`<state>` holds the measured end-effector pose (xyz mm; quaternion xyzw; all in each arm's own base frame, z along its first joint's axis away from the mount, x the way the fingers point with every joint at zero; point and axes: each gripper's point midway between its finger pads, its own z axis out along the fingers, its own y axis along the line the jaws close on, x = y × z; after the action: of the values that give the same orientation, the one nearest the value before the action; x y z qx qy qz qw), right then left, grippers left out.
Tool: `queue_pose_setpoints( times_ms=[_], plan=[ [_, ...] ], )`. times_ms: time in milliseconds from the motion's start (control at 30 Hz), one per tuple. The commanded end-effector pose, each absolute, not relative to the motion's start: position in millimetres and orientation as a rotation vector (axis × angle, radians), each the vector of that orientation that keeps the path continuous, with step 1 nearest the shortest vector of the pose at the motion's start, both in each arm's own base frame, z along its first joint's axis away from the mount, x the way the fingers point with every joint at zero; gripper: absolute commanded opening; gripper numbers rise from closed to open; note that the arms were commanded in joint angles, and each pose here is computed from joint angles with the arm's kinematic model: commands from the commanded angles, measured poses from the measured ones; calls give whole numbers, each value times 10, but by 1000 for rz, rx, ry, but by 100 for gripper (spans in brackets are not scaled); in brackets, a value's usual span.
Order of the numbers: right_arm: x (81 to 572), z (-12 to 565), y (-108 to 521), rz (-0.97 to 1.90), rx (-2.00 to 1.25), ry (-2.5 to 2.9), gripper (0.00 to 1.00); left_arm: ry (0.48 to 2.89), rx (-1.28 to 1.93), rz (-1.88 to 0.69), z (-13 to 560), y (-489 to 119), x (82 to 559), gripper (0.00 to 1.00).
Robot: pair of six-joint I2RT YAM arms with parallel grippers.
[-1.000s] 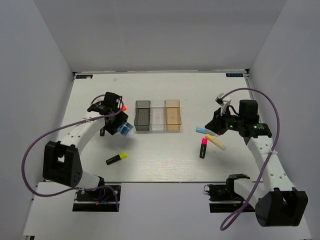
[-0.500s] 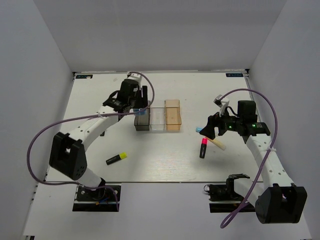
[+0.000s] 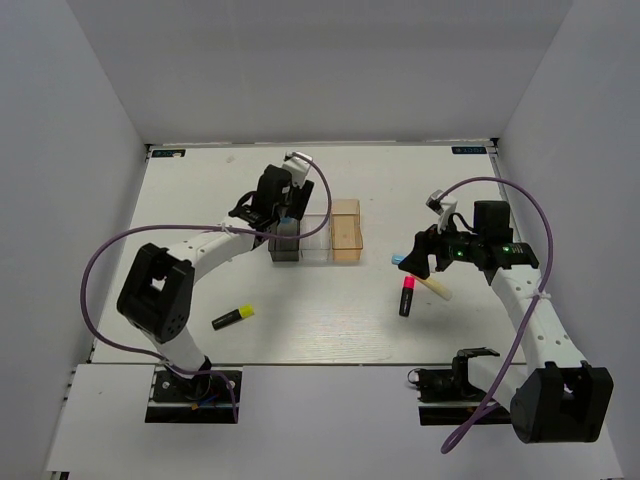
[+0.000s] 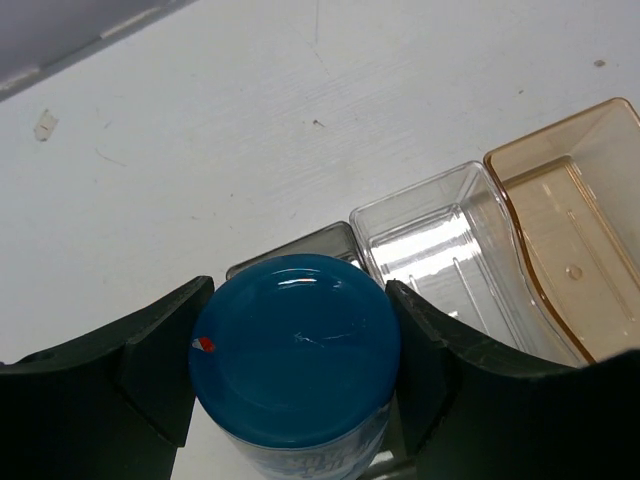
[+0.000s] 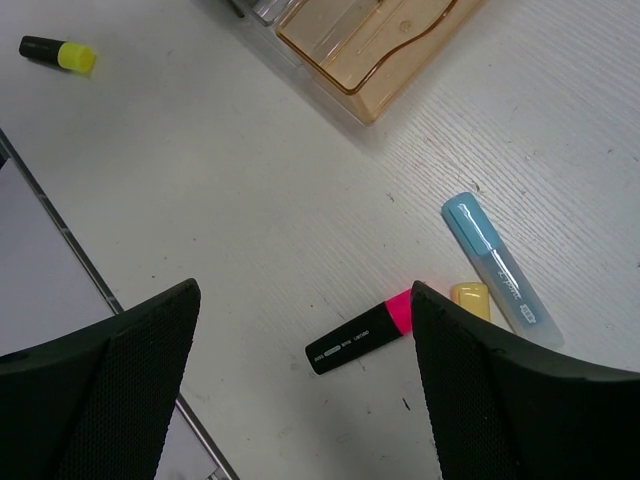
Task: Sort the stationery into containers
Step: Place the stationery in the storage box.
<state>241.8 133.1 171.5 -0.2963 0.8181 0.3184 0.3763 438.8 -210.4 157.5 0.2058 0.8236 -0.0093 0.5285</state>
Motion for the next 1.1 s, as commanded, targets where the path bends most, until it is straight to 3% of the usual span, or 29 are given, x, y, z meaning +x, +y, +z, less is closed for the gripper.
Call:
queue_pose_setpoints(
  times_ms=[0,900,1067],
  plan=[
    [2393,1703,1347,833,-782,2080,87,1840,479,2,1801,-2142,4557,0],
    [2380,1671,1354,844,-796,2084,87,1864,271,-17,1436,-2027,4581,0],
    [2377,1676,1363,849,-801,2079,87,1873,232,-41,1428,-2034,4572,4]
  ],
)
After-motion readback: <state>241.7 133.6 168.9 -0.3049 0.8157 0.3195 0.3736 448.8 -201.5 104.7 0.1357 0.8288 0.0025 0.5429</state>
